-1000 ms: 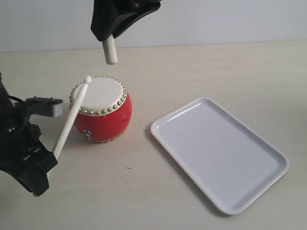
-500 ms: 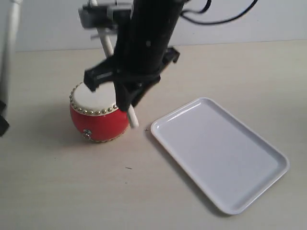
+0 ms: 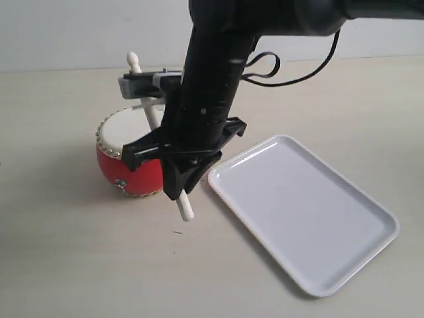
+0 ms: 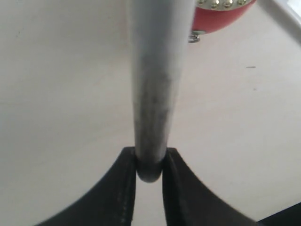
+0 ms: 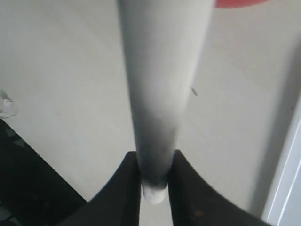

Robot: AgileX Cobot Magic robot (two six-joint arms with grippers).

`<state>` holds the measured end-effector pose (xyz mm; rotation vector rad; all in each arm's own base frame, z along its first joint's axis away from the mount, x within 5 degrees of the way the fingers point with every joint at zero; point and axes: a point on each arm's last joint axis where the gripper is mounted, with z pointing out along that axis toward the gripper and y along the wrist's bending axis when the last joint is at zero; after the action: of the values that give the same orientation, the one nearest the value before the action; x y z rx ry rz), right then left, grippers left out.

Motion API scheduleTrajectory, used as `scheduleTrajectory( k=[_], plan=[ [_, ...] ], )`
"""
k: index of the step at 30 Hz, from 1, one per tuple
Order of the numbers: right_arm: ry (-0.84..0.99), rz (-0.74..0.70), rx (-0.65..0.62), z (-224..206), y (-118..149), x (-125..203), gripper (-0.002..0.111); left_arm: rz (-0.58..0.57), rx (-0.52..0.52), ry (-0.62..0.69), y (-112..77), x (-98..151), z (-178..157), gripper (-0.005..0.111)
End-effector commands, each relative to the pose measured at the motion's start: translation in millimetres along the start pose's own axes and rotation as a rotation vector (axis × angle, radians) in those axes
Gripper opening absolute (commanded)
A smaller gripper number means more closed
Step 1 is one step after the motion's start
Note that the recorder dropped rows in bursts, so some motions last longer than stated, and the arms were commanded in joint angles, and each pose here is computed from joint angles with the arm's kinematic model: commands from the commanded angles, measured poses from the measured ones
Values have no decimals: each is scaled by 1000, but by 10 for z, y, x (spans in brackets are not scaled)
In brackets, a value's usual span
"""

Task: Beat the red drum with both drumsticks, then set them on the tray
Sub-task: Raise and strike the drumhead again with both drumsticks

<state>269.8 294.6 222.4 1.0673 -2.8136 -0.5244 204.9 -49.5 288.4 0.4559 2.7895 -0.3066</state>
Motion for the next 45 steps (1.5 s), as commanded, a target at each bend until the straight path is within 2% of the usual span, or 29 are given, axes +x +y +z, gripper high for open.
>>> scheduleTrajectory(
  k=[1, 5, 10, 15, 18, 21, 26, 30, 32, 34, 37, 40, 45],
  plan=[
    [71, 23, 7, 245, -96, 9, 0, -5, 14, -13, -25, -21, 17, 0],
    [170, 95, -54, 666, -198, -26, 0, 1, 19, -6, -49, 30, -44, 0],
    [182, 150, -104, 751, -284, -50, 0, 5, 22, -1, -57, 48, -62, 0],
    [118, 131, -100, 484, -250, -43, 0, 9, 30, -23, -64, 25, -58, 0],
    [20, 60, -72, 70, -144, 17, 0, 53, 102, -4, -122, -30, 42, 0],
    [-89, 5, -33, -378, -33, 135, 0, 97, 133, 96, -185, -106, 313, 0],
    [-238, -62, -2, -950, 157, 380, 0, 135, 176, 341, -246, -186, 1005, 0],
    [-302, -86, 0, -1177, 242, 510, 0, 113, 191, 554, -171, -146, 1482, 0],
    [-316, -93, 8, -1227, 253, 542, 0, 104, 212, 637, -159, -161, 1597, 0],
    [-322, -100, 30, -1253, 244, 559, 0, 103, 228, 661, -169, -209, 1595, 0],
    [-320, -109, 72, -1259, 210, 563, 0, 114, 249, 592, -219, -301, 1446, 0],
    [-315, -123, 138, -1264, 153, 564, 0, 144, 243, 481, -279, -345, 1128, 0],
    [-321, -87, 193, -1323, -44, 566, 0, 157, 211, 168, -386, -332, 559, 0]
  ],
)
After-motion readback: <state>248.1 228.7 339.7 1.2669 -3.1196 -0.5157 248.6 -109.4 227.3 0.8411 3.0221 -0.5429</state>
